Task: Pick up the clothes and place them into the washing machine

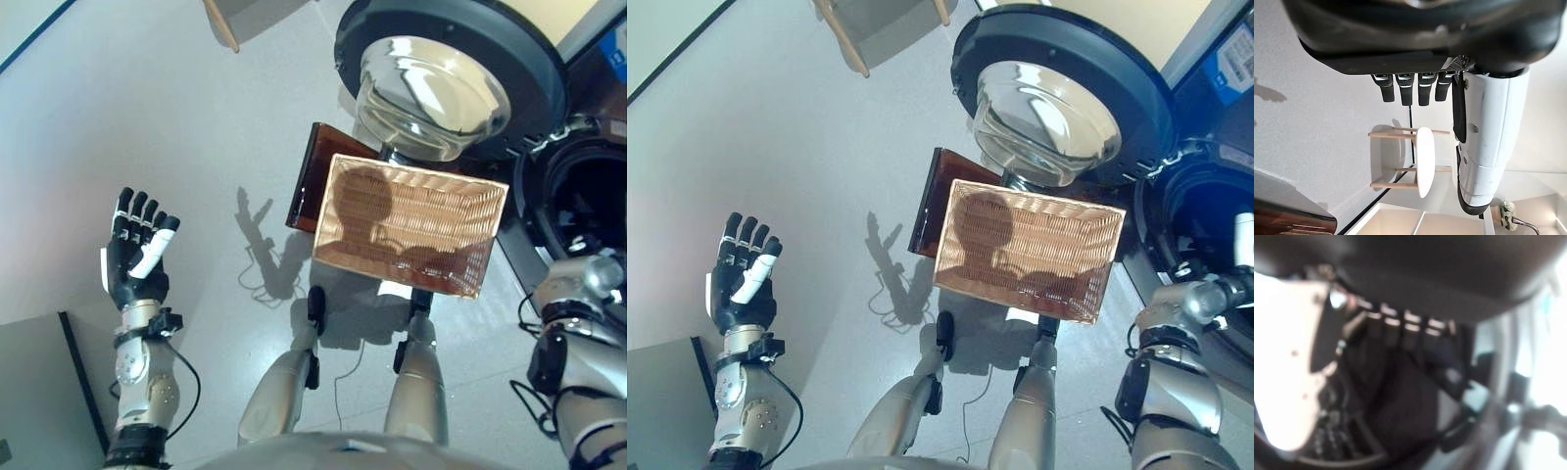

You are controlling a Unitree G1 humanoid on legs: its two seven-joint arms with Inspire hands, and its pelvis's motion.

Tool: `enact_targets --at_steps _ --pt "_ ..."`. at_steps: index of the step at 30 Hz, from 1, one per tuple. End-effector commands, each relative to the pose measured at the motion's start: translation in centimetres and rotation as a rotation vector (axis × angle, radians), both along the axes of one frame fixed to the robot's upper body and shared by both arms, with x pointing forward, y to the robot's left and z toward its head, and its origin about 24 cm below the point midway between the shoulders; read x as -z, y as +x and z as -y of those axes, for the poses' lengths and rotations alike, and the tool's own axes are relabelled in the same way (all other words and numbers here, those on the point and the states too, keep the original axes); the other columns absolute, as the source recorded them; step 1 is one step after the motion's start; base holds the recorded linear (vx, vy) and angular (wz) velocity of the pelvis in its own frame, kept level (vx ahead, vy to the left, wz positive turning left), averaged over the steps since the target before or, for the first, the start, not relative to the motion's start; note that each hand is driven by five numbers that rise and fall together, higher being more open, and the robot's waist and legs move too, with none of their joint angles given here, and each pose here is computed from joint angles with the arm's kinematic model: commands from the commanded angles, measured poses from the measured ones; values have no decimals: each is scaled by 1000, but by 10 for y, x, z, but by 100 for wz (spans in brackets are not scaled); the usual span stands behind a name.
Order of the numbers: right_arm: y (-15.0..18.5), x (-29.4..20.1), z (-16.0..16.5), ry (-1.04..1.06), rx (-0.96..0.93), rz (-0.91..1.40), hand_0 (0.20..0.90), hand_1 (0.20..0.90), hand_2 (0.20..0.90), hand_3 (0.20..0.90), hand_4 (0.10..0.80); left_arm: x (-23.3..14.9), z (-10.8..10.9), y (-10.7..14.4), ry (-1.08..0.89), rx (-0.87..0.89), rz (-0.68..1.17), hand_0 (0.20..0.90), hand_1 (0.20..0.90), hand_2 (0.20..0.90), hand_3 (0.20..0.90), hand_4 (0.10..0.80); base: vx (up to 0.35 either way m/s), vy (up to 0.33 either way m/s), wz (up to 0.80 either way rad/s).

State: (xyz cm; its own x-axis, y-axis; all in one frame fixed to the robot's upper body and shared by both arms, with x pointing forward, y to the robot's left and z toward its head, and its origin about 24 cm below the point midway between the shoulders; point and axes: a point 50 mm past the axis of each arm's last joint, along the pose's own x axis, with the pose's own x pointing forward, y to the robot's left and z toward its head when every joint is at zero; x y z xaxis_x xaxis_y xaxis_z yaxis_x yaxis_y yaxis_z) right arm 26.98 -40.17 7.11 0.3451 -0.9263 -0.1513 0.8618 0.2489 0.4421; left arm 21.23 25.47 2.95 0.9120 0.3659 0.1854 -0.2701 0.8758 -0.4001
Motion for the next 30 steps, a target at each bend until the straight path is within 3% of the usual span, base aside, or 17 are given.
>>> enact_targets --at_steps 1,13,18,30 --pt "-7 -11 5 -233 -67 -109 900 900 900 900 800 -37 -35 -11 125 -160 175 900 900 900 900 800 -27 17 -9" --pt "-27 56 -38 -323 -291 -400 900 900 900 900 800 -27 -34 -11 125 -181 118 900 900 900 900 800 30 -15 0" --pt "-35 92 -74 -355 -491 -543 900 900 900 900 800 -6 -38 -10 138 -204 -11 900 900 900 900 800 103 -61 -7" --pt "-63 132 -111 -456 -776 -763 900 900 900 900 800 29 -42 -21 190 -213 -232 900 900 900 900 800 78 -28 -3"
